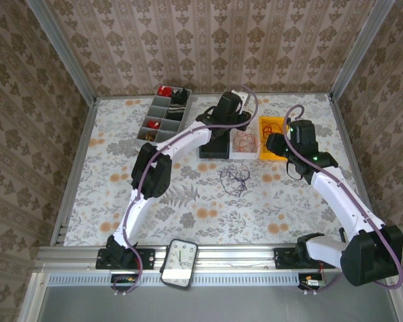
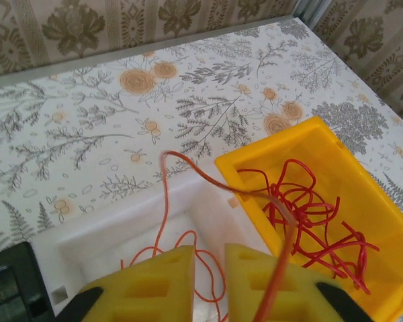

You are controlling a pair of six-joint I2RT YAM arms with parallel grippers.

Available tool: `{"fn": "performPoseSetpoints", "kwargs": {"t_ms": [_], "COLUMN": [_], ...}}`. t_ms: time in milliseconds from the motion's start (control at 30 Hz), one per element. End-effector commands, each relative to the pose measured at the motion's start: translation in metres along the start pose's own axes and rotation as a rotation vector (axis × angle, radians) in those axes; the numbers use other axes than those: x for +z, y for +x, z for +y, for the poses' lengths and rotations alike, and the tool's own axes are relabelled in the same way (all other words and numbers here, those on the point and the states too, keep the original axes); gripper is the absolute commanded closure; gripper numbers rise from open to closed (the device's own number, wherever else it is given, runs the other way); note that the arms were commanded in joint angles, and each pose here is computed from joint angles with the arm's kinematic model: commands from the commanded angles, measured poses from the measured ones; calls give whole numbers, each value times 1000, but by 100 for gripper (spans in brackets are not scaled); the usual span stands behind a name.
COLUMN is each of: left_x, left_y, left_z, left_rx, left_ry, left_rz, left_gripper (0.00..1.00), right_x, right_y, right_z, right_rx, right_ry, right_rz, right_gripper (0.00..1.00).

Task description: Untangle the cables

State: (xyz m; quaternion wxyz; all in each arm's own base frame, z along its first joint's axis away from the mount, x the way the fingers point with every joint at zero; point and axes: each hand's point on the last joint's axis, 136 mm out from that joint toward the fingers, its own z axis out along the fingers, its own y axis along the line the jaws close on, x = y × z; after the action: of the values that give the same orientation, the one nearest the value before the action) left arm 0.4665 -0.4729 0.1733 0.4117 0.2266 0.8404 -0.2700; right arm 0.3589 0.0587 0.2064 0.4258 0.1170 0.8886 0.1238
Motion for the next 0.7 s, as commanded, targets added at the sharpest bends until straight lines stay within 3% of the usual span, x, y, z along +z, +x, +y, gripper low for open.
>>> {"fn": "performPoseSetpoints", "kwargs": {"t_ms": [0, 100, 267, 467, 667], "left_x": [-18, -45, -96, -125, -124], "left_y": [-18, -30, -20, 57, 138], "left_z": [-2, -7, 0, 25, 6], "left_rx": [0, 32, 114, 99, 185], "left_ry": [-17, -18, -44, -14, 110], "left_rz": [-15, -34, -35, 125, 342], "left_gripper": [56, 44, 40, 42, 44], "right_x": [-4, 0, 9, 23, 34], "right_y": [7, 14, 25, 44, 57], "right_z": [2, 2, 5, 15, 17], "right_rx": [-3, 12, -4, -38, -56], "right_ry": [-20, -28, -32, -34, -35], "right_rz": [27, 39, 70, 127, 179], "right_gripper": [52, 52, 52, 52, 52]}}
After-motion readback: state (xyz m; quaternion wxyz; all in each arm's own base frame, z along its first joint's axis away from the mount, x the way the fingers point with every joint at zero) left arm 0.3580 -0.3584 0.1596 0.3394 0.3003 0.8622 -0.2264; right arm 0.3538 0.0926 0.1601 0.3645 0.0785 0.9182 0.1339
